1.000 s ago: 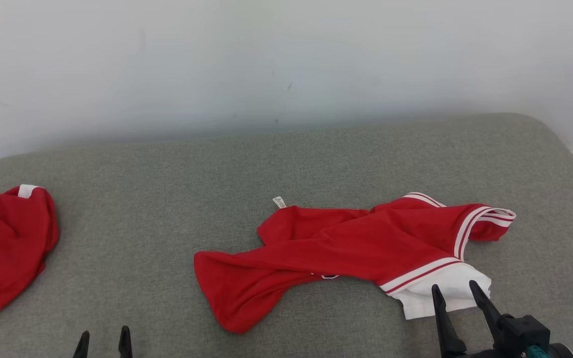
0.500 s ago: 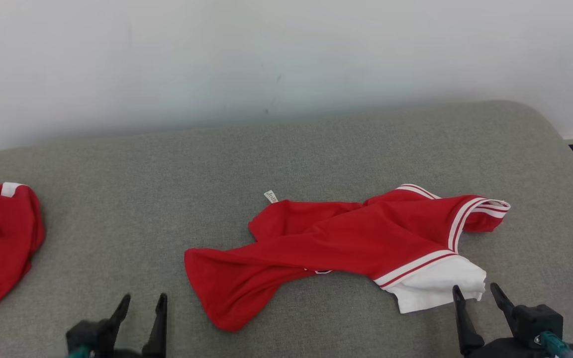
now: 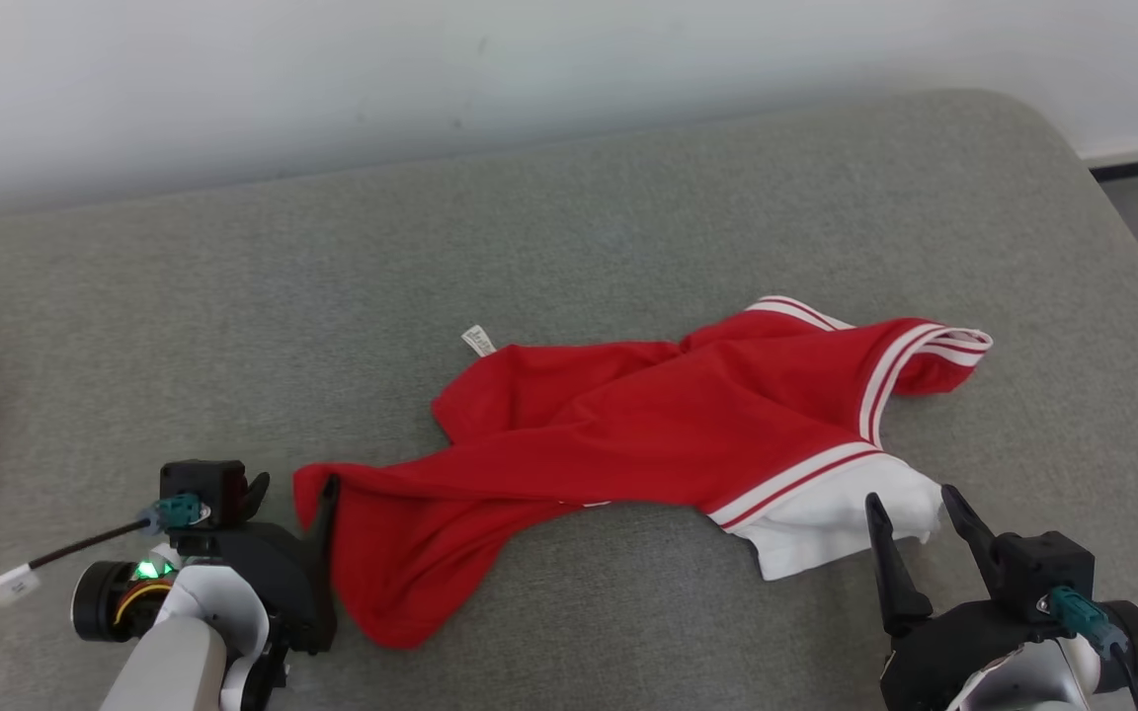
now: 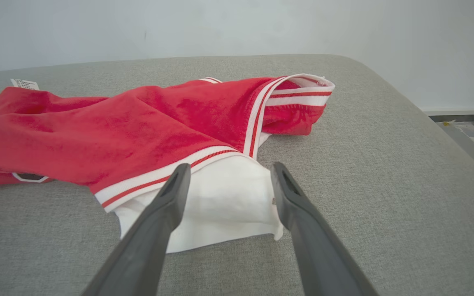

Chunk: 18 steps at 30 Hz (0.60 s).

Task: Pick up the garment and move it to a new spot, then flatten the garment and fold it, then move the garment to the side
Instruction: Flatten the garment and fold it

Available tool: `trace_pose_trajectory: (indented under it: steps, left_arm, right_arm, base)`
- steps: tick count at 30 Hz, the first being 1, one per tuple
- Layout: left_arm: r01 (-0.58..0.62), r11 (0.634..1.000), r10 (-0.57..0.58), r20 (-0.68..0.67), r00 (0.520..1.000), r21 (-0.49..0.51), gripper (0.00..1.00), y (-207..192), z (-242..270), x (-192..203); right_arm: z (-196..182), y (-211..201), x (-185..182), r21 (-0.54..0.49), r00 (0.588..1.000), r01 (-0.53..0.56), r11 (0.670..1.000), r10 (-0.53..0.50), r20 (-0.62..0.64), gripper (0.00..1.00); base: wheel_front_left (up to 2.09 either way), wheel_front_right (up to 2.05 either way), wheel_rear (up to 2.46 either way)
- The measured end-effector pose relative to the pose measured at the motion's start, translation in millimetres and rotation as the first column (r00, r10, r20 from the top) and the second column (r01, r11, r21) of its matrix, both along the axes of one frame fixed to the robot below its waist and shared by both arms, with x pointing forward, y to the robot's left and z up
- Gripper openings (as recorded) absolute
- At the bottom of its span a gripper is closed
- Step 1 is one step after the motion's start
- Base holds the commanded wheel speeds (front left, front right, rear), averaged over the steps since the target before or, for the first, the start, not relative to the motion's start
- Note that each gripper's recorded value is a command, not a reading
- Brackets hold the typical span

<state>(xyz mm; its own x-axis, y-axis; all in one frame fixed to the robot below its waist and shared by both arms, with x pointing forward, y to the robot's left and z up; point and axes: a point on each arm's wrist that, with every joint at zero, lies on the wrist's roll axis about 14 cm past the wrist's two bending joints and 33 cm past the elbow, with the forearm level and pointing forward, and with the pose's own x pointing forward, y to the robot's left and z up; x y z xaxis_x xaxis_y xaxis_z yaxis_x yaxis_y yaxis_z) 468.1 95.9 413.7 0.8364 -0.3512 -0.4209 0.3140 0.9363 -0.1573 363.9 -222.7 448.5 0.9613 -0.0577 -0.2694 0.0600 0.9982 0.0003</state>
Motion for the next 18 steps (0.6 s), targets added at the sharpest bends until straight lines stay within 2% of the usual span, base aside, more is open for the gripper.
trace_pose_trajectory:
  steps: [5, 10, 11, 13, 14, 18]
  left_arm:
    - [0.016, 1.0, -0.014, -0.096, 0.995, 0.026, 1.0, -6, -28, 2]
    - [0.026, 0.998, -0.018, -0.125, 0.992, 0.059, 1.0, -7, -37, 10]
    - [0.028, 0.998, -0.02, -0.126, 0.992, 0.062, 0.95, -7, -37, 10]
    - [0.031, 0.997, -0.02, -0.141, 0.99, 0.077, 0.4, -5, -38, 10]
    - [0.032, 0.996, -0.019, -0.148, 0.989, 0.086, 0.0, -3, -39, 10]
    - [0.042, 0.994, -0.025, -0.172, 0.985, 0.096, 0.0, -6, -41, 7]
  right_arm:
    - [-9, -7, -2, 0.007, 0.999, 0.026, 1.0, -0.025, -0.02, 1.0]
    - [-13, -16, -5, 0.005, 0.998, 0.054, 0.999, -0.054, -0.025, 1.0]
    - [-14, -17, -5, 0.004, 0.998, 0.056, 0.998, -0.056, -0.026, 1.0]
    - [-13, -17, -5, 0.004, 0.998, 0.058, 0.998, -0.058, -0.025, 1.0]
    - [-12, -18, -4, 0.003, 0.998, 0.058, 0.998, -0.058, -0.023, 1.0]
    - [-13, -27, -8, -0.012, 0.996, 0.082, 0.997, -0.083, -0.041, 1.0]
  base:
    - [0.0, 0.0, 0.0]
    - [0.0, 0.0, 0.0]
    - [0.0, 0.0, 0.0]
    - [0.0, 0.0, 0.0]
    - [0.0, 0.0, 0.0]
    - [0.0, 0.0, 0.0]
